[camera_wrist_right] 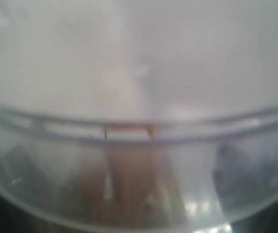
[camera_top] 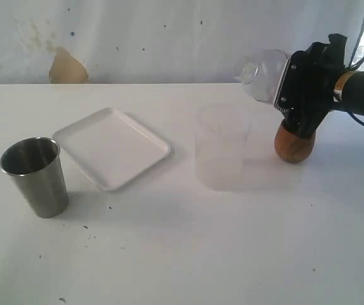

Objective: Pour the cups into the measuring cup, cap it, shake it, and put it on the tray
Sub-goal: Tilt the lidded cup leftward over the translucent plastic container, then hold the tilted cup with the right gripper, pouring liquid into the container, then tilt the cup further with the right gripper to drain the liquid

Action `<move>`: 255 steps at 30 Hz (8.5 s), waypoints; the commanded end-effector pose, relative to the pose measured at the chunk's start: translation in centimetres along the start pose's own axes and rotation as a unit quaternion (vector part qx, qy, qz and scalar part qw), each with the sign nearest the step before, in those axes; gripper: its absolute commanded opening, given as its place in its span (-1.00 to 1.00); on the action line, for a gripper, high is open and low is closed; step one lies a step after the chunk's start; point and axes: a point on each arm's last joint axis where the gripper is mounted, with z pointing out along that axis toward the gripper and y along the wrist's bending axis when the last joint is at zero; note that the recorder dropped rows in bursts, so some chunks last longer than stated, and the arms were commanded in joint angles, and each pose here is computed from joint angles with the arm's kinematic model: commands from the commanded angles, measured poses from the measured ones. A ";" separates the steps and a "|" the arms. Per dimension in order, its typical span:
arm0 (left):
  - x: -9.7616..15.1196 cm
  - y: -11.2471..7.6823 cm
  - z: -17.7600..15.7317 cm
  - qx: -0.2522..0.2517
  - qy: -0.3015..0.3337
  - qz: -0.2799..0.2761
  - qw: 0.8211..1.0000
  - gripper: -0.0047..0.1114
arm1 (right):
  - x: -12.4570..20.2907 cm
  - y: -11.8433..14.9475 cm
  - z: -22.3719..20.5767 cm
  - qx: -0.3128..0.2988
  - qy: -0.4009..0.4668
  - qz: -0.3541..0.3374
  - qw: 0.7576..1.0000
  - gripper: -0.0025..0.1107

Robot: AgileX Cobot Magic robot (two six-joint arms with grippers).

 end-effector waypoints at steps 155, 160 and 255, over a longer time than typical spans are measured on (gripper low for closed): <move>0.1 0.0 0.0 0.001 -0.003 0.000 1.000 -0.92 | -2.7 -6.1 -1.0 0.131 -0.019 -0.386 0.913 -0.96; 0.1 0.0 0.0 0.001 -0.003 0.000 1.000 -0.92 | -2.9 -6.2 -1.1 0.137 -0.024 -0.386 0.912 -0.96; 0.1 0.0 0.0 0.001 -0.003 0.000 1.000 -0.92 | -3.5 -6.5 -1.2 0.175 -0.035 -0.459 0.871 -0.96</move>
